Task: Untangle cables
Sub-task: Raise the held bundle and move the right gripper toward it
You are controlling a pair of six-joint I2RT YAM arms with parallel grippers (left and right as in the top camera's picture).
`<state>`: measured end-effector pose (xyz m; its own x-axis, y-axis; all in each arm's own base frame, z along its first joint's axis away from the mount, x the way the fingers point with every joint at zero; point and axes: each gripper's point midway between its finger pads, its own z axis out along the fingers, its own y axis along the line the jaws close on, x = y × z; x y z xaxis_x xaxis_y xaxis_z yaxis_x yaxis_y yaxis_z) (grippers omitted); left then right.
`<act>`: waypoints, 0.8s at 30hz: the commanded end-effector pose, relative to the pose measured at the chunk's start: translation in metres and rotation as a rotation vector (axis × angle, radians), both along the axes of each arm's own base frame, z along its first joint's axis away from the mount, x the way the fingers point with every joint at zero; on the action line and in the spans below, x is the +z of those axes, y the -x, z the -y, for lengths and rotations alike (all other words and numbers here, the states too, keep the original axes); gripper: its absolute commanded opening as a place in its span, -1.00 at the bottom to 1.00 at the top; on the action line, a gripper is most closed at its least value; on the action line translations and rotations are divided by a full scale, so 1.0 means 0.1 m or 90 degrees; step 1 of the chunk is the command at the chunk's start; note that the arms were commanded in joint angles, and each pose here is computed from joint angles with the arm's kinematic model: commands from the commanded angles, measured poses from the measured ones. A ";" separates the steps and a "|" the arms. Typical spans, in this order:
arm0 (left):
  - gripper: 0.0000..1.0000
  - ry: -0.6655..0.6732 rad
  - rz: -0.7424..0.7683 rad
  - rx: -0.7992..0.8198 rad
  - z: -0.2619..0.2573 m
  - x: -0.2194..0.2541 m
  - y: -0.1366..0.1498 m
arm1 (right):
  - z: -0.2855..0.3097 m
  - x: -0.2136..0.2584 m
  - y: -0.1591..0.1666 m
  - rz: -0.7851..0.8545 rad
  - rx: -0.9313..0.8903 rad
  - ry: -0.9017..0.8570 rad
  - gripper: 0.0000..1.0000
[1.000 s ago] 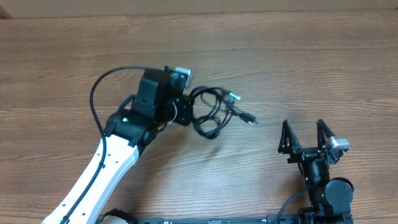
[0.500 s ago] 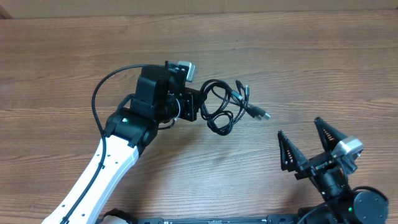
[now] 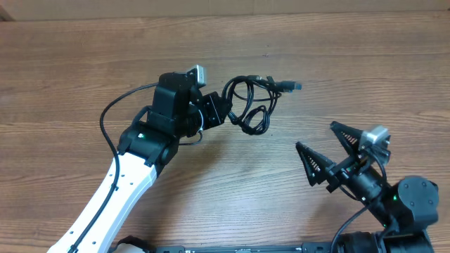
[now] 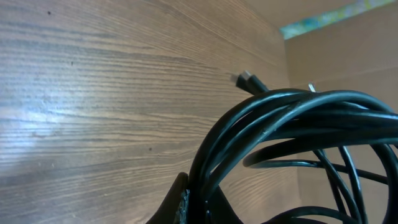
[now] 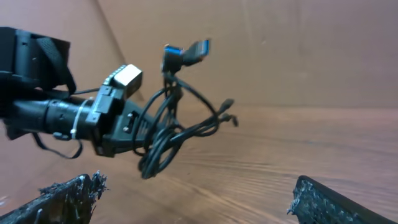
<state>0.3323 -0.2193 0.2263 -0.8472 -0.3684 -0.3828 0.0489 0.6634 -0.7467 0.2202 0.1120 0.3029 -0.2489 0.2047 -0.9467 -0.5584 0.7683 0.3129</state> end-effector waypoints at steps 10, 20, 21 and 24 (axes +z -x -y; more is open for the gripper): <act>-0.91 0.100 -0.023 -0.118 0.26 0.28 0.31 | -0.11 0.07 -0.15 -0.003 0.042 -0.012 0.72; -0.92 0.128 -0.045 -0.190 0.36 0.31 0.51 | -0.18 0.10 -0.17 0.007 0.072 -0.015 0.66; -0.92 0.123 -0.046 -0.195 0.37 0.29 0.53 | -0.18 0.10 -0.17 0.009 0.072 -0.015 0.65; -0.91 0.115 -0.036 -0.212 0.41 0.28 0.57 | -0.18 0.11 -0.17 0.009 0.072 -0.015 0.64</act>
